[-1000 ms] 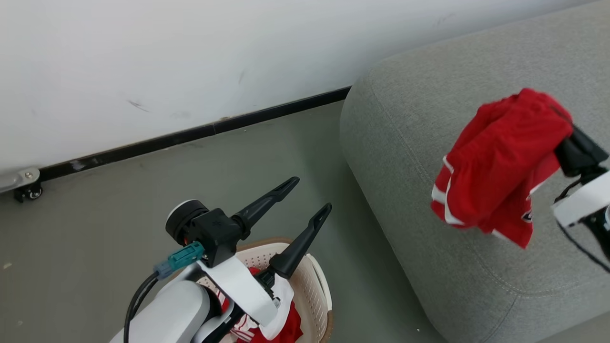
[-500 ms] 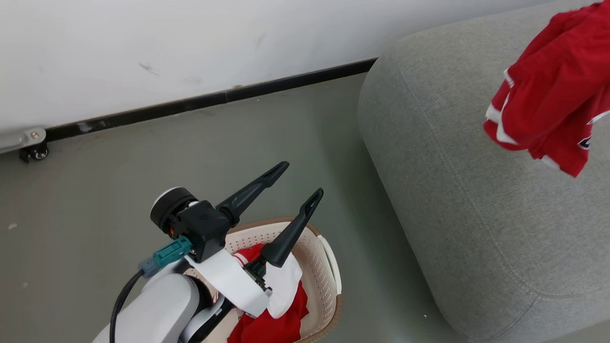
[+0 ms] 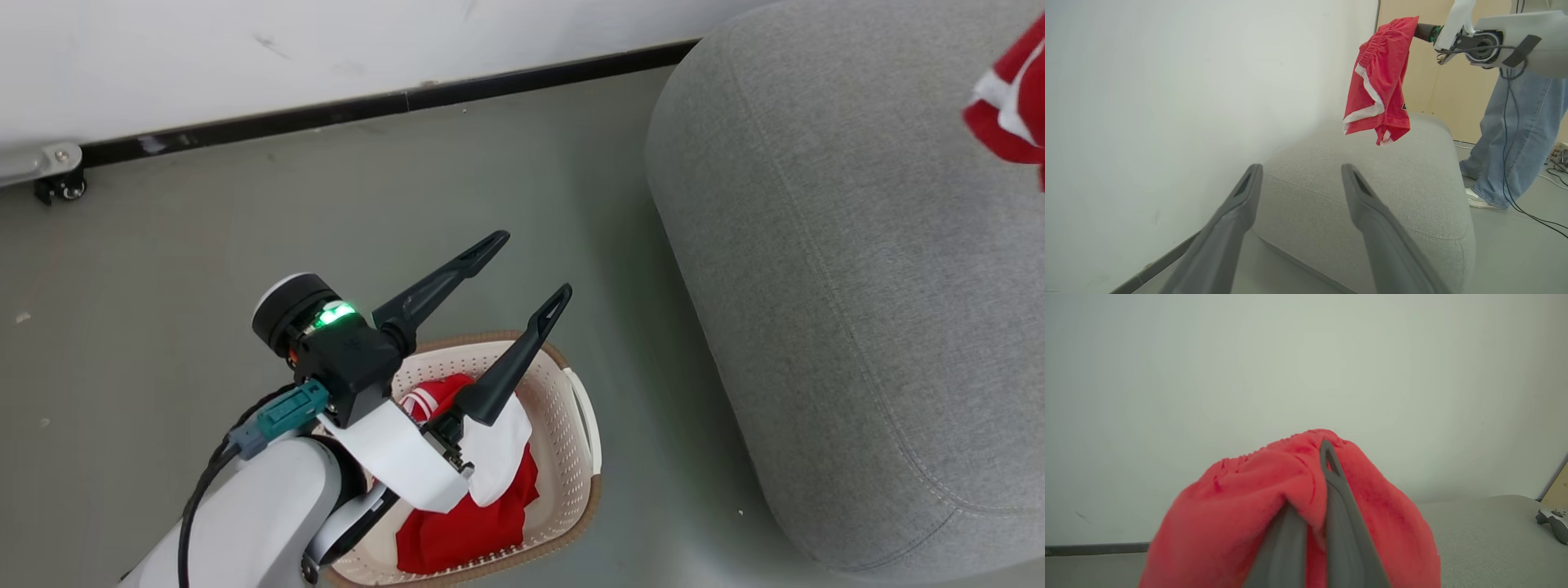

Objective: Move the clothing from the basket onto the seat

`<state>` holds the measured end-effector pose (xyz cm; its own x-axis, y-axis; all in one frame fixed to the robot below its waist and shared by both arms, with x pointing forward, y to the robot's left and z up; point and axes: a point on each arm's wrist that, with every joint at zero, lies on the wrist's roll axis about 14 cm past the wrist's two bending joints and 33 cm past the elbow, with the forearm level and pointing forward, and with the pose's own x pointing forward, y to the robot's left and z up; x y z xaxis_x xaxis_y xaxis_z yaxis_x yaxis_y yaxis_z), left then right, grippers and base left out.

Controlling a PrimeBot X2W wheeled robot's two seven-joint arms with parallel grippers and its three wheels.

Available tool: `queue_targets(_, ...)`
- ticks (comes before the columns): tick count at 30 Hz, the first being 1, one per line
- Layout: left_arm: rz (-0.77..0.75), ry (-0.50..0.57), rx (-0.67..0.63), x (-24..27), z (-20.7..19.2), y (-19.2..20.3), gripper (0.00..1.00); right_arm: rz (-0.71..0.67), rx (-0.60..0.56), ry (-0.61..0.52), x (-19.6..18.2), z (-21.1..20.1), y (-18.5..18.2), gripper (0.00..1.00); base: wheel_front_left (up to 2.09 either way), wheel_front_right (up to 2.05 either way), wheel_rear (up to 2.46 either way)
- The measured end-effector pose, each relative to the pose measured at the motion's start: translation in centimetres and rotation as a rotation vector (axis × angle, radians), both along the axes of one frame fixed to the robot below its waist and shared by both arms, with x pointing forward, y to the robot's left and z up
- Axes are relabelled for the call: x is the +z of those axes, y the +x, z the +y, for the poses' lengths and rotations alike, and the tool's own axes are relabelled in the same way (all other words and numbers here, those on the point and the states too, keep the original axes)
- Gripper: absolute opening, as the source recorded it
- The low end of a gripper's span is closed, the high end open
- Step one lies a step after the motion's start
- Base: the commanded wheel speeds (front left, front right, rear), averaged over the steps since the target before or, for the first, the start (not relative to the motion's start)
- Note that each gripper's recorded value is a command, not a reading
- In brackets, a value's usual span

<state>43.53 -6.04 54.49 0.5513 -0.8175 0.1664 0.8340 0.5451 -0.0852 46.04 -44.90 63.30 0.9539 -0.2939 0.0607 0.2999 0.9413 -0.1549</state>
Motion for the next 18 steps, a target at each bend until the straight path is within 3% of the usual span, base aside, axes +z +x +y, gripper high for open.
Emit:
queue_targets(7, -0.002, -0.008, 0.012, -0.3, 0.4, 1.2, 1.0, 0.015, -0.1, 0.011, -0.5, -3.3, 0.2, 0.0, 0.0, 0.0, 0.0)
queue_targets(13, 0.002, -0.009, 0.02, -0.9, 0.5, 2.0, 1.0, 0.012, -0.243, 0.006, -0.8, -7.8, -1.9, 0.0, 0.0, 0.0, 0.0)
queue_targets(18, 0.003, -0.015, 0.024, -1.2, 0.6, 2.5, 1.0, 0.044, -0.246, 0.067, -4.3, -7.1, -0.8, 0.0, 0.0, 0.0, 0.0)
